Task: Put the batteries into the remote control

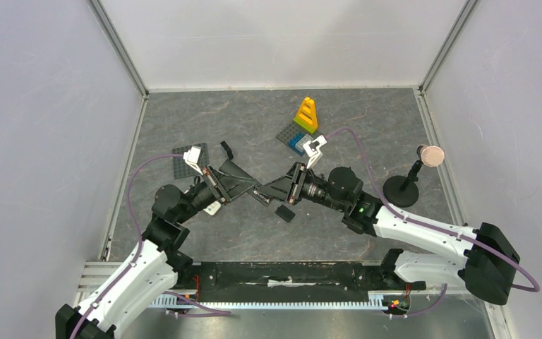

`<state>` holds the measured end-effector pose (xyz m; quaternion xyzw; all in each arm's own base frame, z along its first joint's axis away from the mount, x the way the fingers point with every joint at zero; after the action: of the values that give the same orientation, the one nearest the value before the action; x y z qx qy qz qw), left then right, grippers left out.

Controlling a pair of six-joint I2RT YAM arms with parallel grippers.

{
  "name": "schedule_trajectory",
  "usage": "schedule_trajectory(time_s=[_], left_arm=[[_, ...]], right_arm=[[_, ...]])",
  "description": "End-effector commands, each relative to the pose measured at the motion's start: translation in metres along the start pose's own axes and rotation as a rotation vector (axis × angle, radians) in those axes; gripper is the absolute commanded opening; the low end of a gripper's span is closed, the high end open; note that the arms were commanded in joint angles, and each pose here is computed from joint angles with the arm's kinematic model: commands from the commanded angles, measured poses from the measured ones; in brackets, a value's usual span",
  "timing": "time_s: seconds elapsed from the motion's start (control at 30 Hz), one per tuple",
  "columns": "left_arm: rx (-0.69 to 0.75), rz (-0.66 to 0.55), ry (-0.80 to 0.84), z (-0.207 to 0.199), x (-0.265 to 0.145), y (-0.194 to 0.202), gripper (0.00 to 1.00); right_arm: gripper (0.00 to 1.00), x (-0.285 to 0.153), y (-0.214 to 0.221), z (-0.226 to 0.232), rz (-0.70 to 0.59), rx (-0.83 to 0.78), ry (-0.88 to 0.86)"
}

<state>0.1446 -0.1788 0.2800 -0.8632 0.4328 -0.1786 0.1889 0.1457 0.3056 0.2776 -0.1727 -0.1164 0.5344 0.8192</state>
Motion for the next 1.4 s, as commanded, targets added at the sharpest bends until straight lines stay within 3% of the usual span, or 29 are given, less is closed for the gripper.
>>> schedule_trajectory(time_s=[0.0, 0.13, 0.3, 0.57, 0.8, 0.97, 1.23, 1.37], left_arm=[[0.143, -0.008, 0.145, -0.028, -0.006, -0.004, 0.02], [0.239, 0.021, 0.179, -0.029, -0.012, 0.001, 0.02], [0.34, 0.018, 0.224, -0.032, -0.019, 0.004, 0.02], [0.501, -0.008, 0.348, -0.046, -0.03, 0.007, 0.02], [0.498, 0.004, 0.332, -0.043, -0.027, 0.007, 0.02], [0.487, -0.004, 0.318, -0.041, -0.025, 0.006, 0.02], [0.437, -0.024, 0.248, -0.03, -0.021, 0.003, 0.02], [0.404, -0.048, 0.06, -0.005, -0.017, -0.002, 0.02]], right_arm=[[0.42, -0.002, 0.001, 0.007, 0.025, -0.04, 0.01], [0.57, -0.008, -0.004, 0.016, 0.005, -0.063, -0.015], [0.65, -0.019, -0.006, 0.023, 0.0, -0.094, -0.051], [0.66, -0.038, -0.005, 0.035, 0.021, -0.226, -0.149], [0.66, -0.041, -0.002, 0.042, 0.112, -0.426, -0.187], [0.66, -0.038, -0.001, 0.04, 0.125, -0.475, -0.174], [0.63, -0.03, -0.005, 0.027, 0.09, -0.456, -0.066], [0.64, -0.031, -0.025, 0.001, -0.04, -0.415, 0.201]])
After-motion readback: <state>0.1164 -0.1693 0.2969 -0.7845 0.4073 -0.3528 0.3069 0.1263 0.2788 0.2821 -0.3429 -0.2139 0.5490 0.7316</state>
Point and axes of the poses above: each gripper's point midway between its finger pads, its own x axis out along the fingers, its own z axis along the line the jaws close on, y = z × x, the point moved 6 cm from there along -x, back along the fingers, and after that the axes turned 7 degrees about x, right-handed, at the moved point
